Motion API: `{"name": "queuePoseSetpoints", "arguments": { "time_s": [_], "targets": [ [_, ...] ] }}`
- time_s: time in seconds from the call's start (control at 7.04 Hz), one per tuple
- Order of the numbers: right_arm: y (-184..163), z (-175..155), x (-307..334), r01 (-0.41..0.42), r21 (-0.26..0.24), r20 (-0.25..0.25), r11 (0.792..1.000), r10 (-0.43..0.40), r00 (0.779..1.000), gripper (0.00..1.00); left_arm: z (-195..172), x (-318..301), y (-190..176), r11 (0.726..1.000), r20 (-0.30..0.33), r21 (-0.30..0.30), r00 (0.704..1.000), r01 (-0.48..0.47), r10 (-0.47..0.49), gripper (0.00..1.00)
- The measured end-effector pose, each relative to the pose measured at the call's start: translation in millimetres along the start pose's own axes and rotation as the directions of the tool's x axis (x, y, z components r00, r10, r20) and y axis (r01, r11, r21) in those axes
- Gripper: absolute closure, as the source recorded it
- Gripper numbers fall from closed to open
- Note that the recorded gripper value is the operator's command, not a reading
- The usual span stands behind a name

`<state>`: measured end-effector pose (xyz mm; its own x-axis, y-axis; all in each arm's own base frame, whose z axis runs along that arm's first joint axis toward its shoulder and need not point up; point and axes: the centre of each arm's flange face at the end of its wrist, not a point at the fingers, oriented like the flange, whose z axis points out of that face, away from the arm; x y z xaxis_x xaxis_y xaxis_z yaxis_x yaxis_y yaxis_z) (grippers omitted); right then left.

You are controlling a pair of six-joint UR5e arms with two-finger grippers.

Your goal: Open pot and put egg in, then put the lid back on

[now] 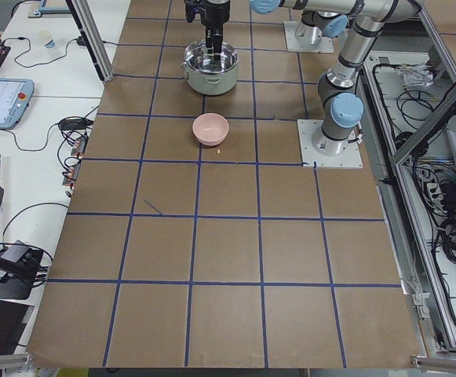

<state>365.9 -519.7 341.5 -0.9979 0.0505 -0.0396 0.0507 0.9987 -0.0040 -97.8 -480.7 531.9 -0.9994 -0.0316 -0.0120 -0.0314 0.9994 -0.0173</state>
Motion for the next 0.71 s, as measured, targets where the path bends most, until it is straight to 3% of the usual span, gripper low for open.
{"name": "queuePoseSetpoints", "arguments": {
  "time_s": [0.14,0.43,0.71],
  "targets": [
    [0,0,0,0.000,-0.001,0.000,1.000,0.000,1.000,0.00,-1,0,1,1.000,0.002,0.000,1.000,0.001,-0.001,0.00],
    [-1,-8,0,0.015,0.012,0.005,1.000,-0.015,1.000,0.00,-2,0,1,1.000,0.000,0.004,1.000,0.006,-0.006,0.00],
    [-4,-49,14,0.027,0.032,0.002,0.999,-0.027,1.000,0.00,-2,0,1,1.000,0.000,0.006,1.000,0.014,-0.014,0.00]
  ]
}}
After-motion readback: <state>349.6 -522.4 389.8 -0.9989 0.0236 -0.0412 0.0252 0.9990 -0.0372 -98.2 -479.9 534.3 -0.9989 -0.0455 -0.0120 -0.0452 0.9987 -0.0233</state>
